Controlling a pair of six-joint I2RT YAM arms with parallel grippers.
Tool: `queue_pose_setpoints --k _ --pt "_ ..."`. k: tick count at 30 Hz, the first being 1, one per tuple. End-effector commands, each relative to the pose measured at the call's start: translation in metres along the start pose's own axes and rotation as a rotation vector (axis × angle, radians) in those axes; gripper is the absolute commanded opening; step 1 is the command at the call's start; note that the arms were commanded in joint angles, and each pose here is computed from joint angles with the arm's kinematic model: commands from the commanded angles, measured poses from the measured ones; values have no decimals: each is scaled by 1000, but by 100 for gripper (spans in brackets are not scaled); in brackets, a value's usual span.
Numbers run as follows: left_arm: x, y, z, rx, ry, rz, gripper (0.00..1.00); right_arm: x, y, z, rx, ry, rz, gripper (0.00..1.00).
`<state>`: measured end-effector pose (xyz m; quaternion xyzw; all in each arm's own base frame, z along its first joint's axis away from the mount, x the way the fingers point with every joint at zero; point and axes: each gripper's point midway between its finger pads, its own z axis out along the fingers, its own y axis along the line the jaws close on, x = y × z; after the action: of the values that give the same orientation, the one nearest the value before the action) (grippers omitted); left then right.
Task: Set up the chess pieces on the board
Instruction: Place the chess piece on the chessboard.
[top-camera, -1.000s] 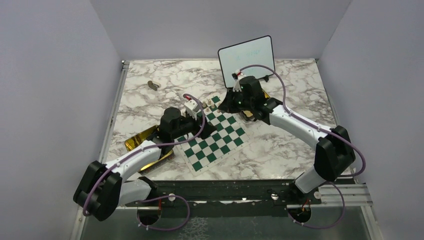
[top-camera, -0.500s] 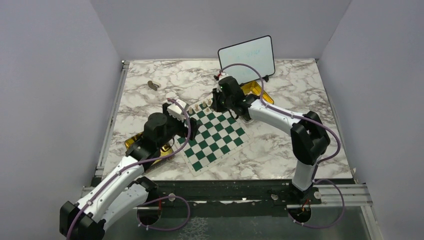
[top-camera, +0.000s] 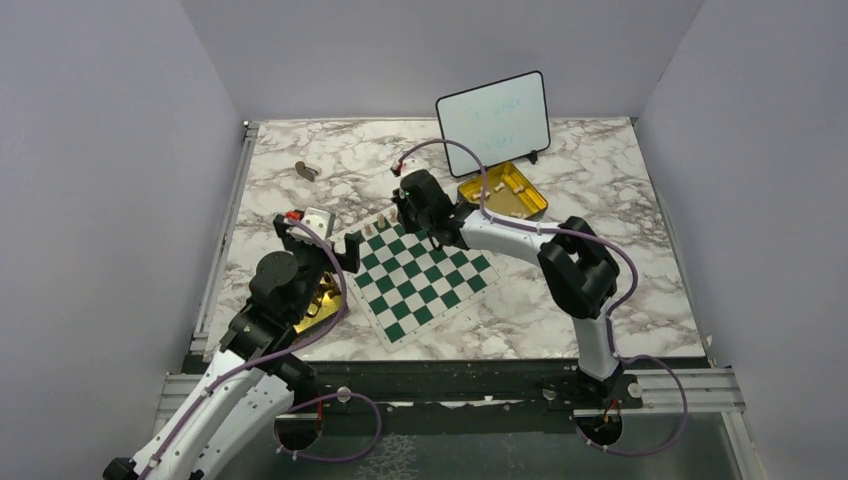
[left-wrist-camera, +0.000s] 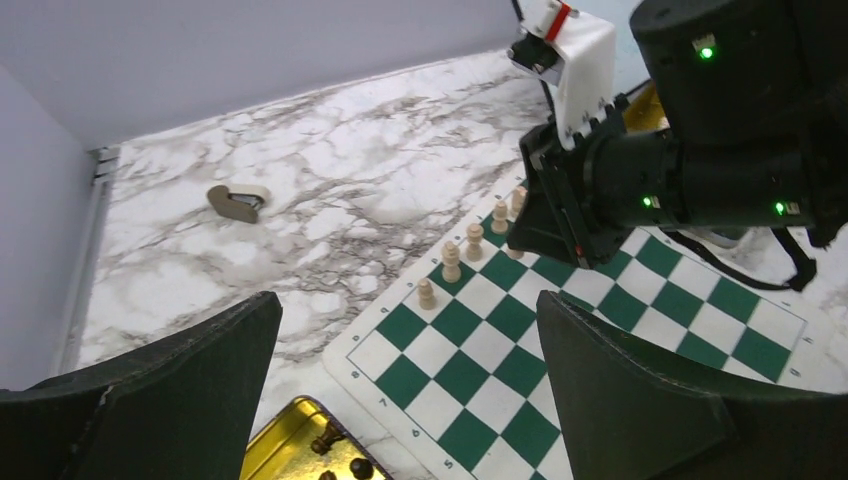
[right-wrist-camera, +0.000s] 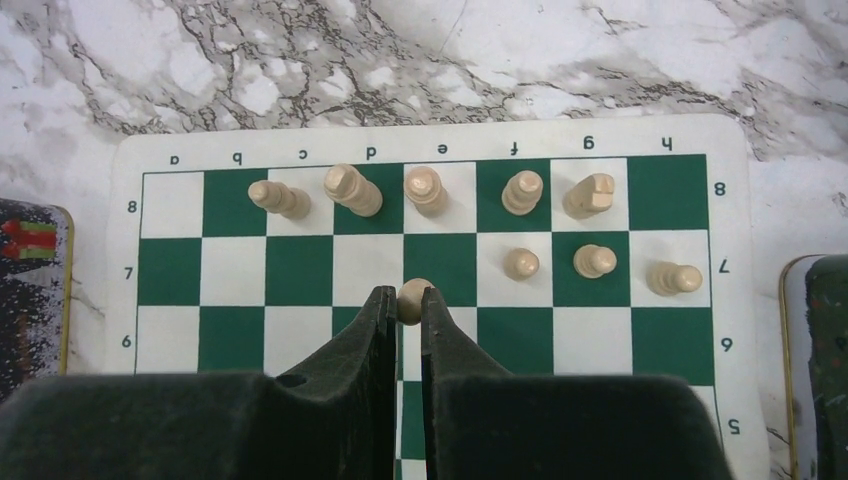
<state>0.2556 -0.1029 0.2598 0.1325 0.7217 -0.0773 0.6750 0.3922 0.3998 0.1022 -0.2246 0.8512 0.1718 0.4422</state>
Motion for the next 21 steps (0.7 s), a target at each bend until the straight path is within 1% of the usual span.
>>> queue_pose_setpoints --k 1,7,12,21 --pt "2 28 -8 -147 -2 25 99 -17 1 14 46 -97 -49 11" --pt "-1 32 -11 -160 -24 25 99 -8 5 23 63 -107 -108 12" --pt "-1 32 -12 -157 -25 27 99 -1 0 28 94 -85 -94 12" --pt "0 31 -12 -151 -21 31 99 12 2 35 91 -44 -60 12"
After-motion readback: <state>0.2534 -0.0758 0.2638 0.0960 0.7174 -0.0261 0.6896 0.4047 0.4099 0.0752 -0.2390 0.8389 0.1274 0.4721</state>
